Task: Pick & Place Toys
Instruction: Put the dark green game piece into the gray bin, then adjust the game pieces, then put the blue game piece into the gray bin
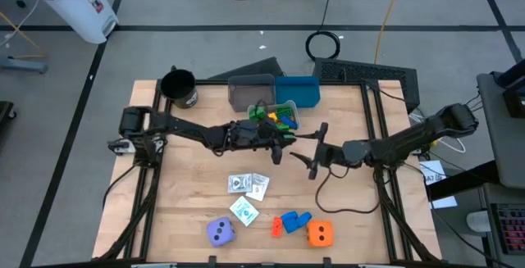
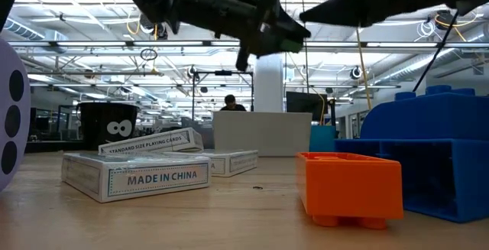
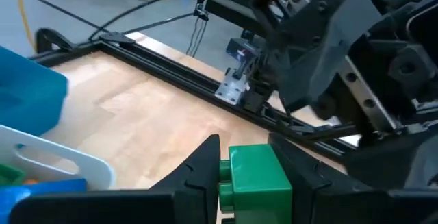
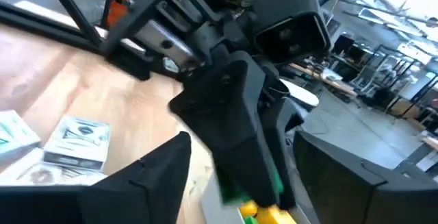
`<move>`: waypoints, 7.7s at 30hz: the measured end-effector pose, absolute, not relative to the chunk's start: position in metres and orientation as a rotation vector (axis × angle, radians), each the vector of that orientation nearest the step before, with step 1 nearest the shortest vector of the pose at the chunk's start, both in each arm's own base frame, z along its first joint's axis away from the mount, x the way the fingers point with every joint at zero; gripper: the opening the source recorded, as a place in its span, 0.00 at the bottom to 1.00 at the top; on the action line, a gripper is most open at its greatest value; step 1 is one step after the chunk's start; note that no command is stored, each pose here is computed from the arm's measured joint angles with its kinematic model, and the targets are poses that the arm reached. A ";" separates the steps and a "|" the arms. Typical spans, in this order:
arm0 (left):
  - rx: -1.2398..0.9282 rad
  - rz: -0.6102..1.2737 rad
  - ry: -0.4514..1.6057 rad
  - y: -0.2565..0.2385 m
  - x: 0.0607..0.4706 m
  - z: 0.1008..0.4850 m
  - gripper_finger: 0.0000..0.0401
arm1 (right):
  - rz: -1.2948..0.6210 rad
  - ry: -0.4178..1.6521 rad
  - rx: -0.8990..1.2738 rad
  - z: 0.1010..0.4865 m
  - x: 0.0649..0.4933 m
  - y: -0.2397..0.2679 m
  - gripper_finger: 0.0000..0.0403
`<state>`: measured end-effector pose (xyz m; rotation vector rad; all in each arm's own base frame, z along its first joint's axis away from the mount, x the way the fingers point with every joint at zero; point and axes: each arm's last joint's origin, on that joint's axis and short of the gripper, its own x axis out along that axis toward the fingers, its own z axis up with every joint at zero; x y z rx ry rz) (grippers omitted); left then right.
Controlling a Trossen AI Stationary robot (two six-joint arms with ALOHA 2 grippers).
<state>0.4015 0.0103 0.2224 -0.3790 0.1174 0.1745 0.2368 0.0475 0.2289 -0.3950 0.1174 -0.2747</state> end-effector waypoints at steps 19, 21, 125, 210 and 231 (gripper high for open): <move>-0.280 0.763 0.473 0.063 0.361 0.211 0.29 | -0.267 0.148 -0.299 0.246 0.210 0.042 0.63; -0.317 0.800 0.495 0.069 0.360 0.203 0.30 | -0.269 0.149 -0.300 0.245 0.211 0.042 0.62; 0.097 -0.389 0.813 -0.182 0.421 0.133 0.01 | -0.274 0.154 -0.307 0.245 0.211 0.039 0.60; -0.072 0.520 0.591 -0.041 0.419 0.239 0.39 | -0.294 0.551 -0.024 0.202 0.200 0.025 0.74; -0.057 0.634 0.774 -0.013 0.396 0.243 0.69 | -0.295 0.744 0.107 0.151 0.228 0.024 0.72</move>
